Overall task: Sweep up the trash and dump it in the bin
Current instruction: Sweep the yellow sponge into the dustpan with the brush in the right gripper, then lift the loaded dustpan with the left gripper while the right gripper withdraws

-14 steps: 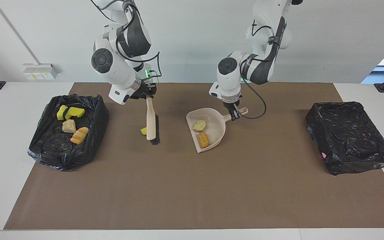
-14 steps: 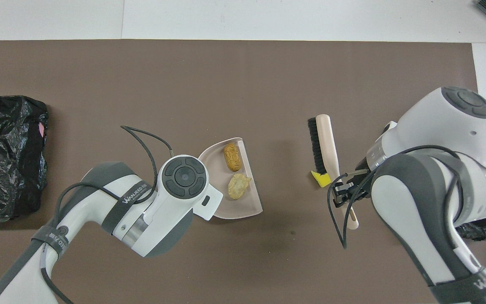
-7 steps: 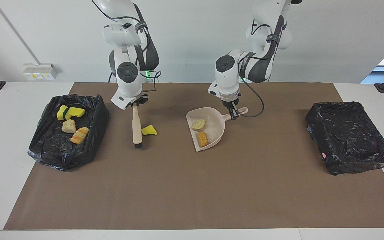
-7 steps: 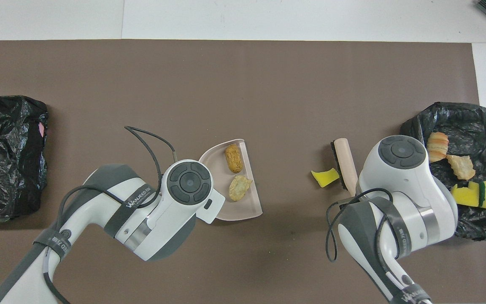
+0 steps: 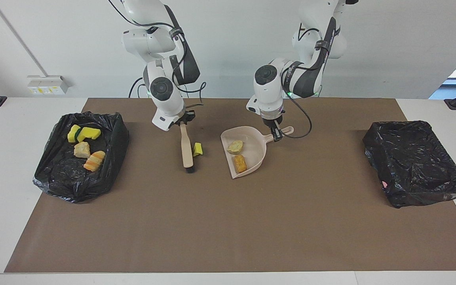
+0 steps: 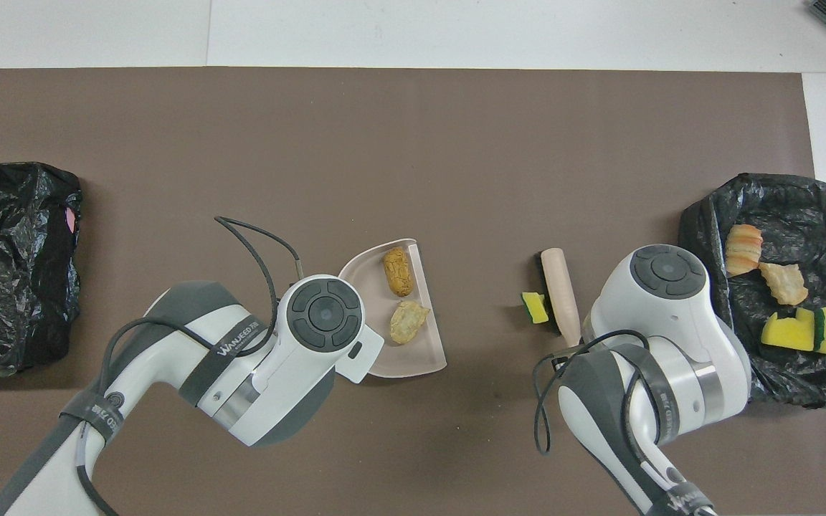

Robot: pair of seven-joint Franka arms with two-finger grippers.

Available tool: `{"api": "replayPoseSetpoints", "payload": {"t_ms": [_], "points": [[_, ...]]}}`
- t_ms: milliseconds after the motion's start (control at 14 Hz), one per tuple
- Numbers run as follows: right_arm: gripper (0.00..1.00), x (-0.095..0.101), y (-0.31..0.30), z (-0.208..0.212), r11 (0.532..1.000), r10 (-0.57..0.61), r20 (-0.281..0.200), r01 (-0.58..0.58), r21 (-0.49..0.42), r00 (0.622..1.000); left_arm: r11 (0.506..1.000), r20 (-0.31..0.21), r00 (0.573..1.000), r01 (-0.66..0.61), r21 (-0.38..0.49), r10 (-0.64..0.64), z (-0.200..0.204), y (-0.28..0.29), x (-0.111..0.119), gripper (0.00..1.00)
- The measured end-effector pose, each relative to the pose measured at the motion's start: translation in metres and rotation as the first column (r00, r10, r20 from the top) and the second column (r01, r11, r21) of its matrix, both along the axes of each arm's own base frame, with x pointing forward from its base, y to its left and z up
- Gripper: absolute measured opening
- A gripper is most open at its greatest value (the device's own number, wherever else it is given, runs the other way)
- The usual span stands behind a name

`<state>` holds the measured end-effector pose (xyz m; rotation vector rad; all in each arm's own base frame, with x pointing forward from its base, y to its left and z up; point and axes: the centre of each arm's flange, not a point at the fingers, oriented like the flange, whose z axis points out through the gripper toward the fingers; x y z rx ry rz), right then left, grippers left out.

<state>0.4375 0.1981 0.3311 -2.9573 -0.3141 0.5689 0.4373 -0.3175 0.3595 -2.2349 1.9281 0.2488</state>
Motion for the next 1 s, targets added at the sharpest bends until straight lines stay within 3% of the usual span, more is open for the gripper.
{"api": "replayPoseSetpoints", "payload": {"t_ms": [427, 783, 997], "points": [[0.26, -0.020, 0.099, 0.018, 0.951, -0.146, -0.075, 0.161, 0.262, 0.986, 1.000, -0.003, 1.000, 0.001, 0.004, -0.001, -0.001, 0.002, -0.003, 0.33], [0.26, -0.003, 0.097, 0.064, 0.929, -0.211, -0.076, 0.224, 0.295, 0.975, 1.000, -0.002, 1.000, -0.001, 0.004, 0.001, -0.001, 0.003, -0.003, 0.33], [0.26, -0.005, 0.083, 0.087, 0.952, -0.226, -0.029, 0.227, 0.207, 0.974, 1.000, -0.004, 1.000, -0.004, 0.005, 0.004, -0.002, 0.005, -0.002, 0.33]]}}
